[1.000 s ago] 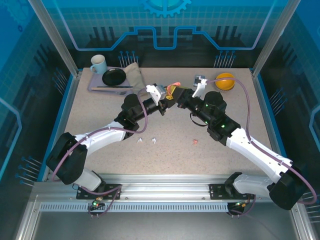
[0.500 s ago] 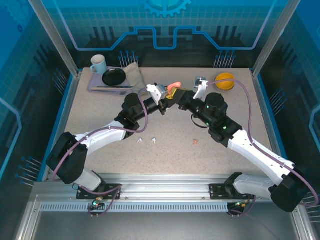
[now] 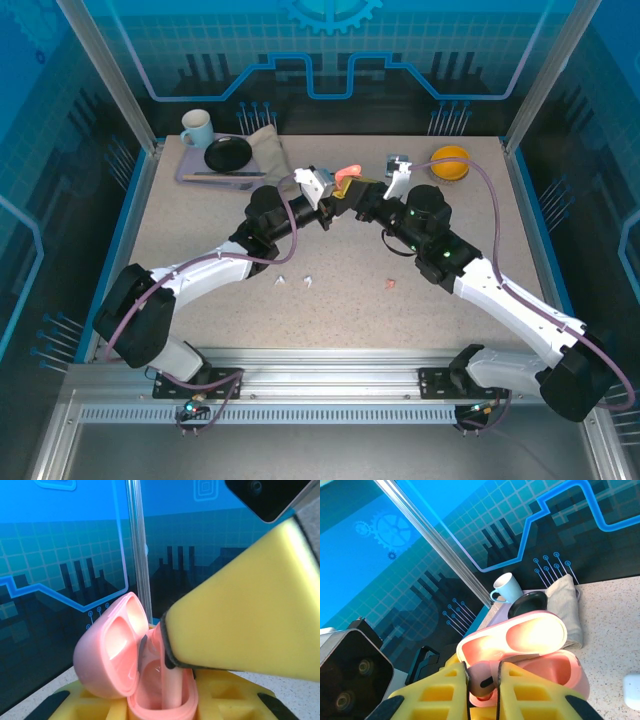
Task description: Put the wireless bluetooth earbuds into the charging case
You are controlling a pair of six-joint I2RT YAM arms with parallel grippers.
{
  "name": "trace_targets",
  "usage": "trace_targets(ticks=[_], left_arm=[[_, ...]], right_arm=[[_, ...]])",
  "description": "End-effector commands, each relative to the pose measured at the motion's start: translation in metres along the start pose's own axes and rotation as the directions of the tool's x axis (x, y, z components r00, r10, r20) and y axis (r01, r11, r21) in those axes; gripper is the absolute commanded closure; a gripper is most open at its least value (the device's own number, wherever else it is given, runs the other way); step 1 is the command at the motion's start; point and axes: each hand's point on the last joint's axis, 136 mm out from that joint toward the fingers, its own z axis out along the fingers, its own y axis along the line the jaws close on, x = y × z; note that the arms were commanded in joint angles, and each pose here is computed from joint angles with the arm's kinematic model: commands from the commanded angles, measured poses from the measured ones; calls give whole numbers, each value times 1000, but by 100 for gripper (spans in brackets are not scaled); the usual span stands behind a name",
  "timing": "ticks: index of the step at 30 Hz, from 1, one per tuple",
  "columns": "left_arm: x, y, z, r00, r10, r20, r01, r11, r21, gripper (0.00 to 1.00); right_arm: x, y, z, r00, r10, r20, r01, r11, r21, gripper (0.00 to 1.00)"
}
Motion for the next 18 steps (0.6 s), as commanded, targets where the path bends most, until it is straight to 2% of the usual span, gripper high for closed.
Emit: trace_targets(ticks=[1, 7, 18], left_arm=[[-37, 1, 4, 994, 59, 95, -58, 998, -13, 100], [-38, 6, 5, 994, 53, 96, -49, 998, -40, 100], [-37, 11, 6, 995, 39, 87, -34, 997, -64, 100]], right_arm=[[18, 9, 4, 995, -50, -82, 48, 999, -21, 83], [22, 11, 3, 989, -112, -97, 111, 994, -11, 83], [34, 11, 7, 982, -132, -136, 131, 991, -11, 79]])
